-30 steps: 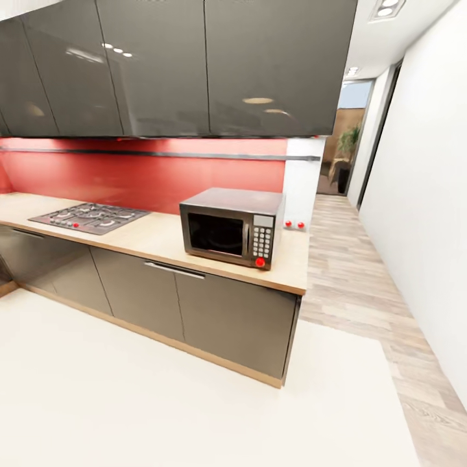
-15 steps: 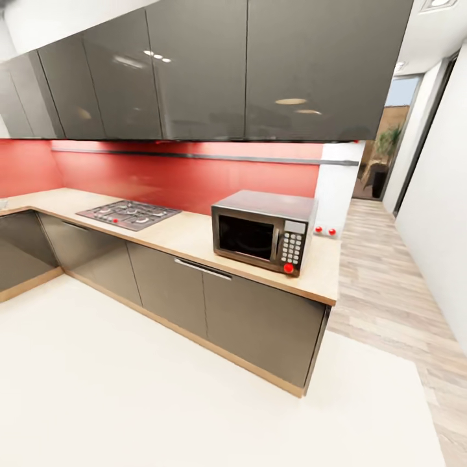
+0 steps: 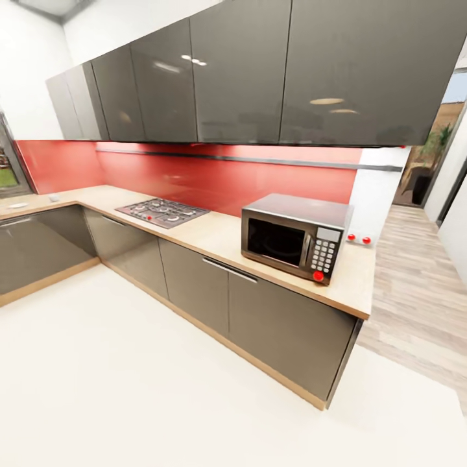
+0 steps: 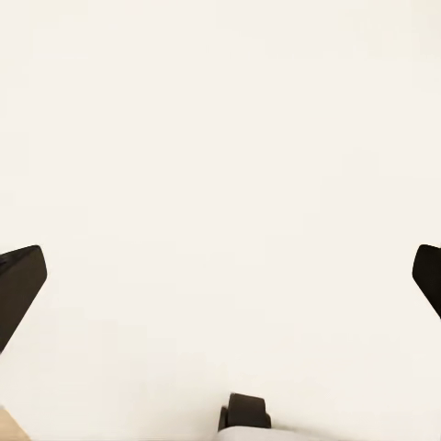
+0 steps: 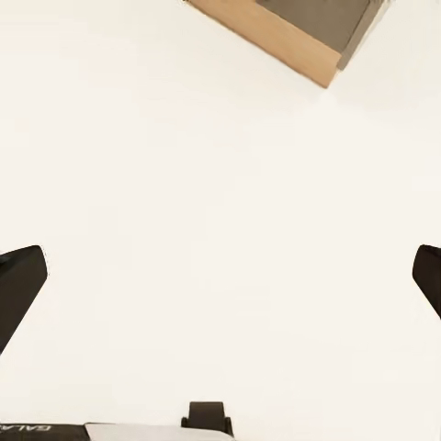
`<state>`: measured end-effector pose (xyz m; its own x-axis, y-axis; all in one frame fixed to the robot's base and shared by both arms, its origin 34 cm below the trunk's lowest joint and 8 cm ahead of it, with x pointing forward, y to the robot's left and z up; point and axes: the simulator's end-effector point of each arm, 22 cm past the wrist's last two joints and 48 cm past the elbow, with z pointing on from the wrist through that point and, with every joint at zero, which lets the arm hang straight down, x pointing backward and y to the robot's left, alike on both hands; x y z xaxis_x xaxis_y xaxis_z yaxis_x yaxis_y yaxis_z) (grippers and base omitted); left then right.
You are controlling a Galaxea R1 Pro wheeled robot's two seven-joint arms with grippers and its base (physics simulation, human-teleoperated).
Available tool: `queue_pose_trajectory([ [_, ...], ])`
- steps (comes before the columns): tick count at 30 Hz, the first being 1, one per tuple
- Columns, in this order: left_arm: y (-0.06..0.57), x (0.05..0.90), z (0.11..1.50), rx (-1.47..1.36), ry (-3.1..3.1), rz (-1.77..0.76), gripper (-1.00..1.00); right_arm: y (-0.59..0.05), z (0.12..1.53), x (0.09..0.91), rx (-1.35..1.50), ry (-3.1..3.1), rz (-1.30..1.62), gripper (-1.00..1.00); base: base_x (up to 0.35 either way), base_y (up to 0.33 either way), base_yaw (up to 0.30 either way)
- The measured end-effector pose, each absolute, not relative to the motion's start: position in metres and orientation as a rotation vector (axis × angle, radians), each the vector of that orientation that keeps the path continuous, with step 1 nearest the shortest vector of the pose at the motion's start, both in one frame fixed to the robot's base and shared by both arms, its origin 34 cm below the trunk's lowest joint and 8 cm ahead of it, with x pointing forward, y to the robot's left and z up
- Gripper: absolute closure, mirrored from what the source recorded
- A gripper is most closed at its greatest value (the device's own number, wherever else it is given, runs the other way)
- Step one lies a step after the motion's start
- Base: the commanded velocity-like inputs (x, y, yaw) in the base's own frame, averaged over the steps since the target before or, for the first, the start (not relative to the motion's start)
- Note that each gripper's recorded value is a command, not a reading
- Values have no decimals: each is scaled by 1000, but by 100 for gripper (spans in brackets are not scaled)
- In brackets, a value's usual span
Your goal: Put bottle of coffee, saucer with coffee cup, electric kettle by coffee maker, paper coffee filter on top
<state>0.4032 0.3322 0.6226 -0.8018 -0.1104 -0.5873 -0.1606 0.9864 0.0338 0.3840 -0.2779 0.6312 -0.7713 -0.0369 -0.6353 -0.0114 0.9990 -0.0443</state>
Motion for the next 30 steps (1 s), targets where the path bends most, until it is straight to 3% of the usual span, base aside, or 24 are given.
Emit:
queue_pose_trajectory([
  [30, 332, 394, 652, -188, 2510, 108, -100, -279, 661, 375, -33, 2453, -50, -100, 0, 0, 278],
])
